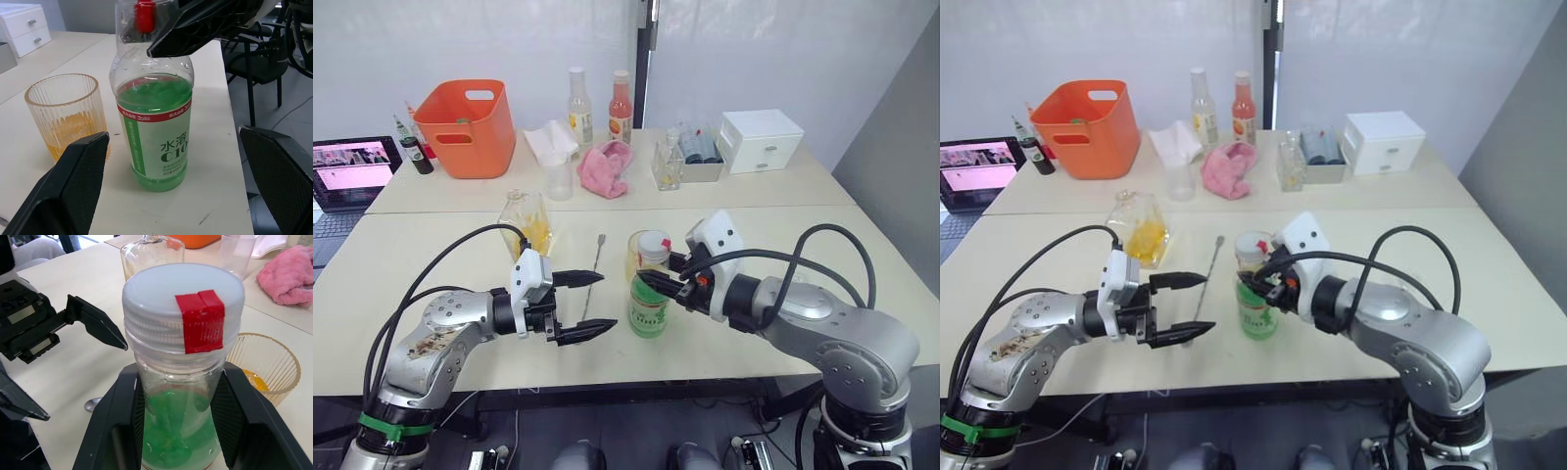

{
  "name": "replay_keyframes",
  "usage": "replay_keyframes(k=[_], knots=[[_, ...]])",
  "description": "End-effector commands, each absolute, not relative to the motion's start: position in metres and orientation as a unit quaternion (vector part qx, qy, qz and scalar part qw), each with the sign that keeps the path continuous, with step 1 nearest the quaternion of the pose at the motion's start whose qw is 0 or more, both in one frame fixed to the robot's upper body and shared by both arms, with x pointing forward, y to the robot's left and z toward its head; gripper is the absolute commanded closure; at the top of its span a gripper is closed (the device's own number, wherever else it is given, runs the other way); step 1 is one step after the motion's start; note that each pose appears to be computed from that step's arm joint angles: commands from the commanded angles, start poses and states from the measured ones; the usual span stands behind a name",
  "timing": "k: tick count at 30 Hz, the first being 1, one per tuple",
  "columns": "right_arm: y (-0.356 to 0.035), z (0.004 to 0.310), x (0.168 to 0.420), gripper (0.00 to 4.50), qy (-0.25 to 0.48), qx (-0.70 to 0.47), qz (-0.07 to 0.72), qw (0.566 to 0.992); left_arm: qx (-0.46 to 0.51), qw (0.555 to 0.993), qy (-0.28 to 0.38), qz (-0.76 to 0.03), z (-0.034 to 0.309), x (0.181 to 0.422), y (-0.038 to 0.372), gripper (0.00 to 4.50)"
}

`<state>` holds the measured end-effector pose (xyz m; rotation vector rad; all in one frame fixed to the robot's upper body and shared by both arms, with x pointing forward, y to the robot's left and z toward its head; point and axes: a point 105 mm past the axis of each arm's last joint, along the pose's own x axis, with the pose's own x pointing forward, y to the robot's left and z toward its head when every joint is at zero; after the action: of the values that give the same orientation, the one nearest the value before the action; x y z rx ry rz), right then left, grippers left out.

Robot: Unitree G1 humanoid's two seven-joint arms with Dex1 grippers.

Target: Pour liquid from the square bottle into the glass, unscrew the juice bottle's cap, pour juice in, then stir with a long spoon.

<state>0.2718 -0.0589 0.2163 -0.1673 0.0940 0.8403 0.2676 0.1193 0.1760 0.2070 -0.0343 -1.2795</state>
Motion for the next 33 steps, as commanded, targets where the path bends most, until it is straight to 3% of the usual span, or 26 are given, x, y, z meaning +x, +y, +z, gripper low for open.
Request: replay_keyframes(k=[1, 8, 18, 21, 25, 33], knots=[[-0.065, 0.229, 0.272, 3.13, 0.013, -0.085, 0.369, 0.925, 0.115, 0.79, -0.037, -0.602, 0.189, 0.268, 0.119, 0.0], [-0.066, 0.229, 0.269, 3.13, 0.009, -0.058, 0.339, 0.939, 0.138, 0.784, -0.045, -0.604, 0.199, 0.272, 0.122, 0.0], [-0.059, 0.22, 0.259, 3.13, 0.009, -0.046, 0.374, 0.926, 0.139, 0.781, -0.044, -0.608, 0.2, 0.272, 0.121, 0.0], [-0.059, 0.22, 0.257, 1.68, 0.003, -0.051, 0.392, 0.919, 0.138, 0.779, -0.045, -0.61, 0.2, 0.272, 0.12, 0.0], [-0.063, 0.227, 0.257, 0.4, -0.009, -0.045, 0.422, 0.905, 0.137, 0.779, -0.046, -0.61, 0.2, 0.272, 0.119, 0.0], [-0.082, 0.226, 0.27, 0.4, -0.023, -0.076, 0.53, 0.844, 0.133, 0.778, -0.047, -0.613, 0.199, 0.273, 0.117, 0.0]])
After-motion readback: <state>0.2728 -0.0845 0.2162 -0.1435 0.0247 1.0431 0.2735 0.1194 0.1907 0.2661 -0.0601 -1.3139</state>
